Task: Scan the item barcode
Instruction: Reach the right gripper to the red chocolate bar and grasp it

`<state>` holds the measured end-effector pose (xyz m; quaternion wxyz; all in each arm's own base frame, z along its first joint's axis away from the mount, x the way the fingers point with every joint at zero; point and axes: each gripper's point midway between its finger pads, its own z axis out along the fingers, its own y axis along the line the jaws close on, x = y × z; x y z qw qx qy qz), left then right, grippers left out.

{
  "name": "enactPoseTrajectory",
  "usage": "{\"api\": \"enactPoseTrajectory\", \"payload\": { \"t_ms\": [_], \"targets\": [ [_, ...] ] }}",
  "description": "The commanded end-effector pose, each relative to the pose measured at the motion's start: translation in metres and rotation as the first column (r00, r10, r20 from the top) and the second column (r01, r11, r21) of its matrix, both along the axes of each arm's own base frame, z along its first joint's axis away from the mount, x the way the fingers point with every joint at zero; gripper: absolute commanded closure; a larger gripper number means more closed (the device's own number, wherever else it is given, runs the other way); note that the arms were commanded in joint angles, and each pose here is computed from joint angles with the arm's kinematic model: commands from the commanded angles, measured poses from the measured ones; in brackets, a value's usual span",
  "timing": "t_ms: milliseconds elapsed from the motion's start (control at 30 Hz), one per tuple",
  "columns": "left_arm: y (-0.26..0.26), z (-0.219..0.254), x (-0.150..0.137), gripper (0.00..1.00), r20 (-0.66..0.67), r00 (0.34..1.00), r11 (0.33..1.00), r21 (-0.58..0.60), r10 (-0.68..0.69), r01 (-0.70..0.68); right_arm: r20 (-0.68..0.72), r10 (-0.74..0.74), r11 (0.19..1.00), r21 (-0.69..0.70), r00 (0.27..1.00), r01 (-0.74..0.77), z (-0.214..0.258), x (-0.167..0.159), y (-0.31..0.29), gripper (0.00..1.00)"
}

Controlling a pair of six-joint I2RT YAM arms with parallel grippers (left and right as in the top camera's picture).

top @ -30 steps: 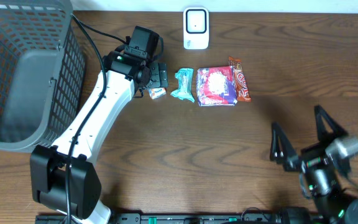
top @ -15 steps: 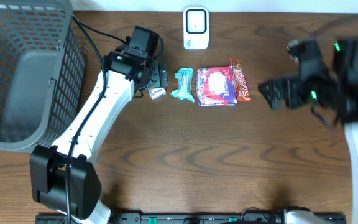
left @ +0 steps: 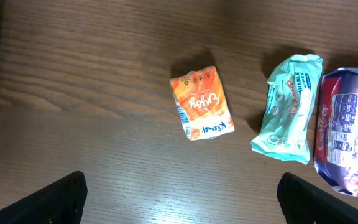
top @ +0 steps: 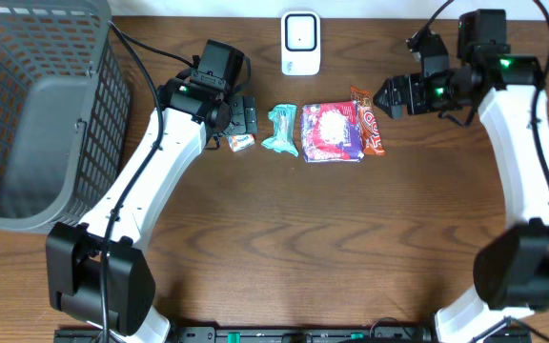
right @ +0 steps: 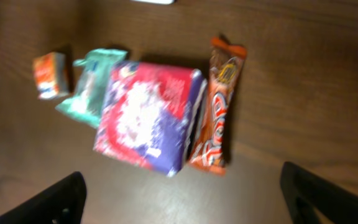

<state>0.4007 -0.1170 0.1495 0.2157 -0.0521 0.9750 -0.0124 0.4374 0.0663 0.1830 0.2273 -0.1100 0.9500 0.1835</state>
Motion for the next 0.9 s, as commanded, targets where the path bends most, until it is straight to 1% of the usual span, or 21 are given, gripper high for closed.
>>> {"api": "enactPoseTrajectory", "payload": {
  "t_ms": [0,67,233,300,467,533,567,600,633,800,867],
  "targets": [
    [0.002,0.003,0.004,0.02,0.01,1.0,1.0,0.006,0.013,-0.013,-0.038,-0.034,0.999,0.008,0.999,0.034,-0.019,0.012,-0.004,0.13],
    [0.002,0.003,0.004,0.02,0.01,1.0,1.0,0.006,0.013,-0.013,-0.083,-0.033,0.999,0.007,0.996,0.034,-0.041,0.016,-0.004,0.15],
    [0.002,0.003,0.004,0.02,0.01,1.0,1.0,0.006,0.013,-0.013,-0.169,-0.016,1.0,0.017,0.986,0.019,-0.087,0.021,0.004,0.35],
    [0.002,0.003,0.004,0.02,0.01,1.0,1.0,0.006,0.013,-0.013,-0.205,0.0,1.0,0.022,0.979,0.005,-0.101,0.018,0.011,0.45],
    [0.002,0.003,0.004,0.02,0.01,1.0,1.0,0.006,0.013,-0.013,-0.222,0.053,0.998,0.03,0.974,-0.047,-0.107,0.013,0.035,0.5],
    [0.002,0.003,0.004,0.02,0.01,1.0,1.0,0.006,0.013,-0.013,-0.231,0.051,0.998,0.036,0.972,-0.044,-0.107,0.011,0.046,0.5],
    [0.002,0.003,0.004,0.02,0.01,1.0,1.0,0.006,0.013,-0.013,-0.238,0.05,0.998,0.038,0.97,-0.042,-0.108,0.01,0.051,0.52],
    [0.002,0.003,0.004,0.02,0.01,1.0,1.0,0.006,0.013,-0.013,-0.246,0.048,0.999,0.035,0.968,-0.041,-0.109,0.008,0.055,0.58],
    [0.002,0.003,0.004,0.02,0.01,1.0,1.0,0.006,0.013,-0.013,-0.257,0.034,0.999,0.024,0.966,-0.029,-0.111,0.007,0.058,0.61],
    [0.002,0.003,0.004,0.02,0.01,1.0,1.0,0.006,0.013,-0.013,-0.285,-0.043,0.995,-0.094,0.958,0.017,-0.126,0.002,0.058,0.61],
    [0.002,0.003,0.004,0.02,0.01,1.0,1.0,0.006,0.013,-0.013,-0.292,-0.048,0.994,-0.109,0.955,0.016,-0.13,0.0,0.061,0.6]
  ]
}}
